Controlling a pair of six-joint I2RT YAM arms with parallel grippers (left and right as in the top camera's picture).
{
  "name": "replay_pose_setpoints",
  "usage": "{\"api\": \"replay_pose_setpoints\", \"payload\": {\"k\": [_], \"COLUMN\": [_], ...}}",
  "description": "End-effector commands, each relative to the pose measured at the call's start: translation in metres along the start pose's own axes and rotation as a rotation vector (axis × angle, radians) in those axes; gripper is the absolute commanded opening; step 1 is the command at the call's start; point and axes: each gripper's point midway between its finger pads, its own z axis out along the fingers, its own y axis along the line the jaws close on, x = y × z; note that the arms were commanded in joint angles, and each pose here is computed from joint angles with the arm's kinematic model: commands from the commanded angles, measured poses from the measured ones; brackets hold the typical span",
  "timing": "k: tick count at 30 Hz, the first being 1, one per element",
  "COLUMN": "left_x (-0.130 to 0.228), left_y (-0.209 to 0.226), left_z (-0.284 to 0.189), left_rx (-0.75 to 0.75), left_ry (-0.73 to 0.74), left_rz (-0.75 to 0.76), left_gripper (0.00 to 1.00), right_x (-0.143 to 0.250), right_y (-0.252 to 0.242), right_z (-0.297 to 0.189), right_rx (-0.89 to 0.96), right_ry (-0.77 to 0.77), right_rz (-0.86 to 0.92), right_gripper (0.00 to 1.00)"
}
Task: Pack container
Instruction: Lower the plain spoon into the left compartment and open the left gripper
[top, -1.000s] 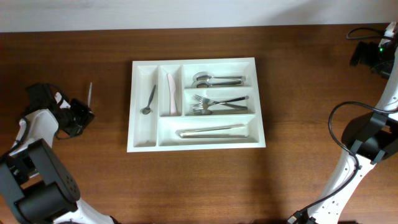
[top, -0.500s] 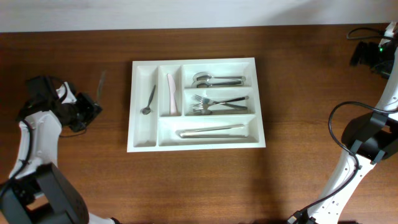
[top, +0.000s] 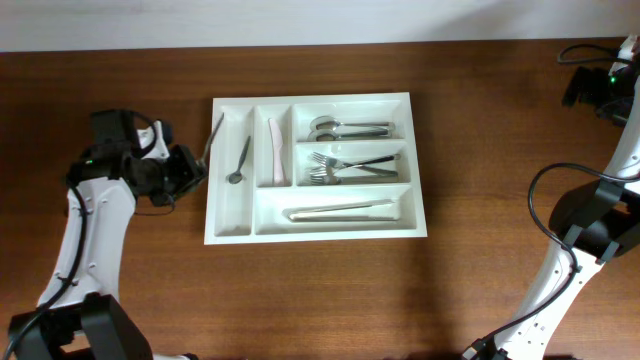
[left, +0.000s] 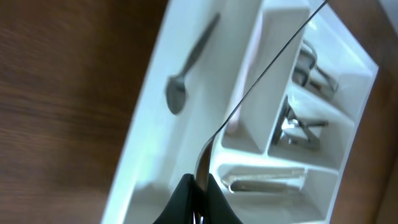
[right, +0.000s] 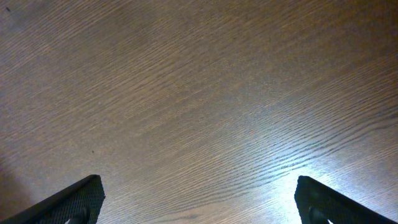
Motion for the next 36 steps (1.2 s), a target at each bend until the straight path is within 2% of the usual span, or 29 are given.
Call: {"api": "replay_pose_setpoints", "payload": {"k": [1, 10, 18, 23, 30, 36], "left_x": [0.0, 0.017, 0.026, 0.018, 0.008, 0.015], "left_y": [-0.019, -0.039, -0.044, -0.033, -0.037, -0.039], "left_z": [-0.007, 0.006, 0.017, 0.015, 0.017, 0.032], "left_rx": [0.034, 0.013, -0.09, -0.15, -0.12, -0.134], "left_ry": [-0.011, 0.029, -0.012, -0.087, -0.124, -0.085], "left_rz": [-0.003, -0.181, -0.394, -0.528, -0.569, -0.559], "left_gripper": [0.04, 0.04, 0.04, 0.04, 0.04, 0.05], "right_x": [-0.003, -0.003, -0.003, -0.003, -0.003, -0.003], "right_y": [-0.003, -0.004, -0.003, -0.004, -0.004, -0.004], "right_z": [-0.018, -0.018, -0.018, -0.018, -0.018, -0.018], "right_rx": [0.001, 0.002, 0.001, 0.002, 0.002, 0.002], "right_ry": [-0.036, -0.036, -0.036, -0.036, -0.036, -0.036], "right_rz": [0.007, 0.008, 0.007, 0.008, 0.008, 0.008], "right_gripper": [0.99, 0.99, 0.99, 0.99, 0.99, 0.99]}}
